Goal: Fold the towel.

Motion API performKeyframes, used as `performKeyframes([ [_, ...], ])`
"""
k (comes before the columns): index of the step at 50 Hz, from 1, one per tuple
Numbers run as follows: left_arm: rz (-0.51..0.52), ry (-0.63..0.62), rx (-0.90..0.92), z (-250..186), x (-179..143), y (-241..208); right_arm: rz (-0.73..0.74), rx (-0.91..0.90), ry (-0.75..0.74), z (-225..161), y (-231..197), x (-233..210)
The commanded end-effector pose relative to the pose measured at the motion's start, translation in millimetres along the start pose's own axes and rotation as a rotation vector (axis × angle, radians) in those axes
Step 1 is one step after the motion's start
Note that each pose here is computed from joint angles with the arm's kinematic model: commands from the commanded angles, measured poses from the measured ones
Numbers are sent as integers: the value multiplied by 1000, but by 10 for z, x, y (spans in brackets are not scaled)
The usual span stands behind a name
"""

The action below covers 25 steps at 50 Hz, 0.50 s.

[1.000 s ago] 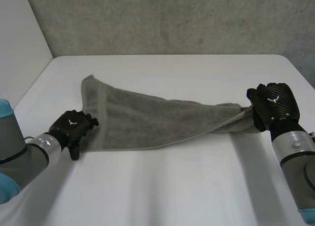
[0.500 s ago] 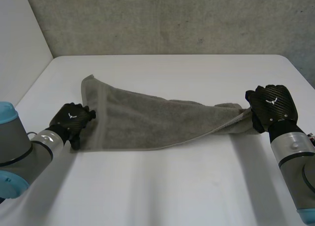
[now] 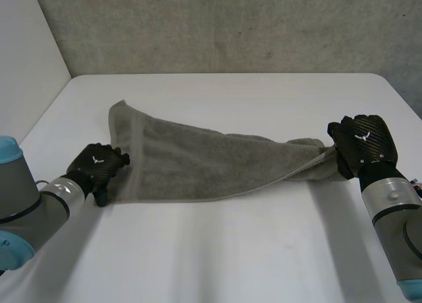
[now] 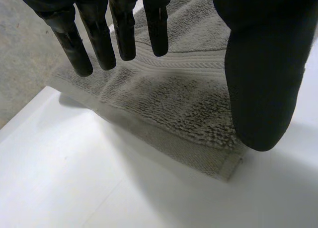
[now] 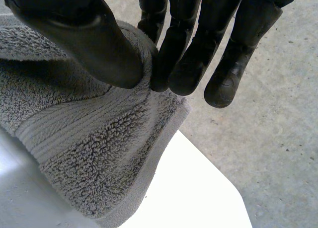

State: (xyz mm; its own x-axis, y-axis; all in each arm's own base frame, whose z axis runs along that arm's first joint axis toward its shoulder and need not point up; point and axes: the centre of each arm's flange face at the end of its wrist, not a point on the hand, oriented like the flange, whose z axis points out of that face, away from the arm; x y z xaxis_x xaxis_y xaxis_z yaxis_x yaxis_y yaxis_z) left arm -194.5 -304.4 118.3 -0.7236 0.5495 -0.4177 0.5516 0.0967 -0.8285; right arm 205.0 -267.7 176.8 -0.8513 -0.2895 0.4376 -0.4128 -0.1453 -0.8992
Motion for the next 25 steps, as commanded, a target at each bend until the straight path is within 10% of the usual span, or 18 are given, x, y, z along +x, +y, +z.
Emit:
performKeyframes([
  [1, 1, 5, -14, 44, 17, 56, 0, 0, 0, 0, -2, 1],
  [25, 22, -60, 69, 231, -112, -7, -1, -4, -2, 5, 12, -5],
])
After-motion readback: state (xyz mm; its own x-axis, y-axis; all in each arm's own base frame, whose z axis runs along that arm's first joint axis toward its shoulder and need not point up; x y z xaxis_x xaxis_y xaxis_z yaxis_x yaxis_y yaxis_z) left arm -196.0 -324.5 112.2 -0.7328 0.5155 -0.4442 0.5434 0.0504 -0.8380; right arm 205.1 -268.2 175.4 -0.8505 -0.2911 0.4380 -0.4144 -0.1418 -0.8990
